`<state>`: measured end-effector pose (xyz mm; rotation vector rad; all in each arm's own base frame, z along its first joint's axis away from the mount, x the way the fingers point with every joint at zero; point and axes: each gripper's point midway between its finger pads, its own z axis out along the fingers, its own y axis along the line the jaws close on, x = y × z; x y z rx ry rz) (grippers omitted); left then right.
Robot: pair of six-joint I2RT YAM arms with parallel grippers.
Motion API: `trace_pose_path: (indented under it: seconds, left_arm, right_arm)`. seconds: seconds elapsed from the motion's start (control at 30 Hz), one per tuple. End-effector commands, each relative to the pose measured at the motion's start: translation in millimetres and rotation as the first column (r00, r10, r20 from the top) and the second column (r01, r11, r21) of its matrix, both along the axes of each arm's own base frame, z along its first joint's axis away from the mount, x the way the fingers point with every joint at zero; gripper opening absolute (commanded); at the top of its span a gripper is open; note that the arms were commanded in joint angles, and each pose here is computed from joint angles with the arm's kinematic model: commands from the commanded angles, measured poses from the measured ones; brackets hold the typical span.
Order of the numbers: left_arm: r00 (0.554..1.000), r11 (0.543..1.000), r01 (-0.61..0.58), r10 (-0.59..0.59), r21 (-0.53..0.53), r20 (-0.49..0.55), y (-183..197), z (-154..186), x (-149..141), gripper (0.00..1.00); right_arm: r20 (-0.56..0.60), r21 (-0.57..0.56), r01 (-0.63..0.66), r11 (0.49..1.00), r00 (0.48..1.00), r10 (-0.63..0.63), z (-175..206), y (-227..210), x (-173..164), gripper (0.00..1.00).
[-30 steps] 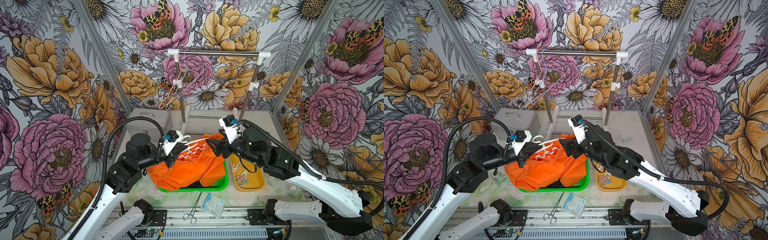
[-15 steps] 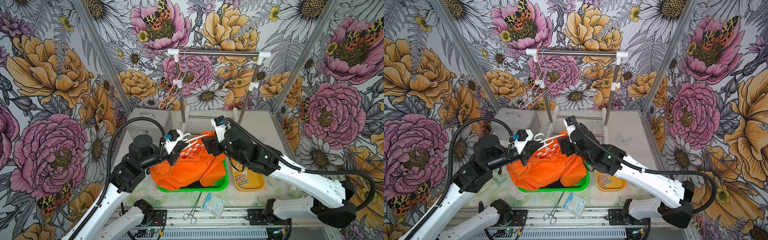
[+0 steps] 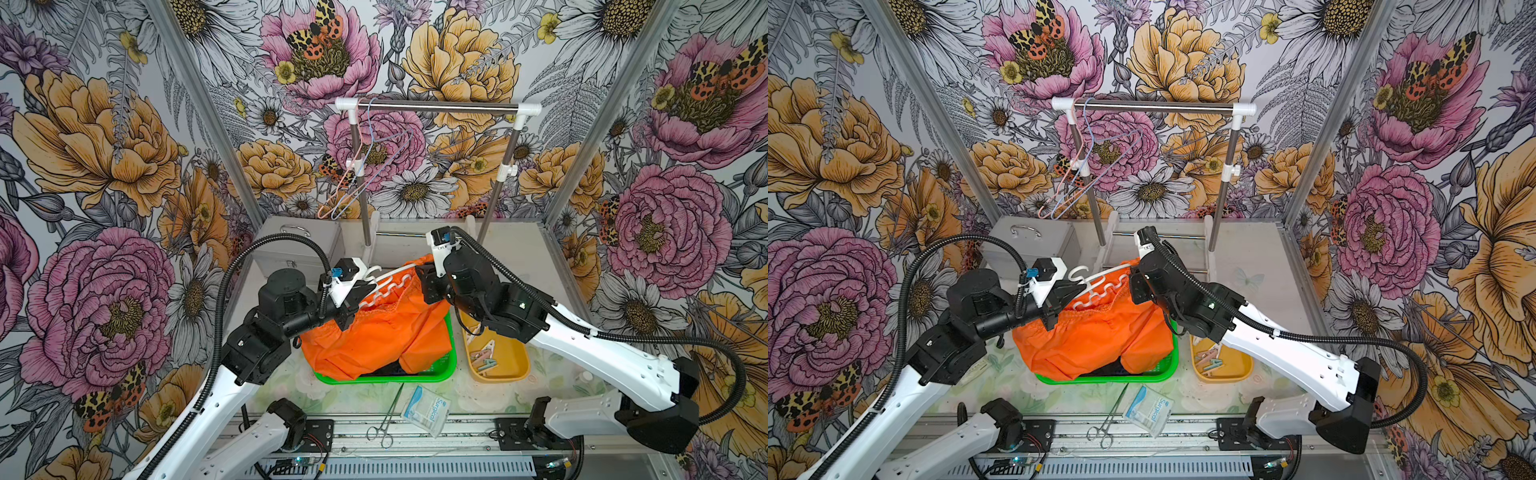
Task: Remove the clothespins securing shorts to the hanger
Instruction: Remove the shorts from the hanger.
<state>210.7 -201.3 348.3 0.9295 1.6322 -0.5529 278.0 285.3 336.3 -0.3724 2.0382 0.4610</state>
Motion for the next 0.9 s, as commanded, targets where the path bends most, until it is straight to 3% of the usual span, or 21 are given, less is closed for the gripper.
trace_pose_path:
  seconds: [0.0,0.13,0.67,0.87]
  left_arm:
    - [0.999,1.0,-0.003,0.003,0.008,0.037,4,2,-4,0.0]
    - [0.999,1.0,-0.011,0.01,0.021,0.033,8,-5,-6,0.0]
    - [0.999,0.996,-0.016,0.02,0.084,-0.041,20,-28,-18,0.0]
    - [1.0,0.997,-0.01,0.012,0.074,-0.024,23,-24,-26,0.0]
  right_arm:
    - [-0.002,0.015,0.01,1.0,1.0,-0.01,1,-7,1,0.17]
    - [-0.009,0.026,0.01,1.0,1.0,-0.009,1,-11,2,0.0]
    - [-0.012,0.048,0.002,0.999,1.0,-0.001,4,-22,-3,0.0]
    - [-0.015,0.053,0.036,0.998,0.999,-0.035,1,-37,-1,0.0]
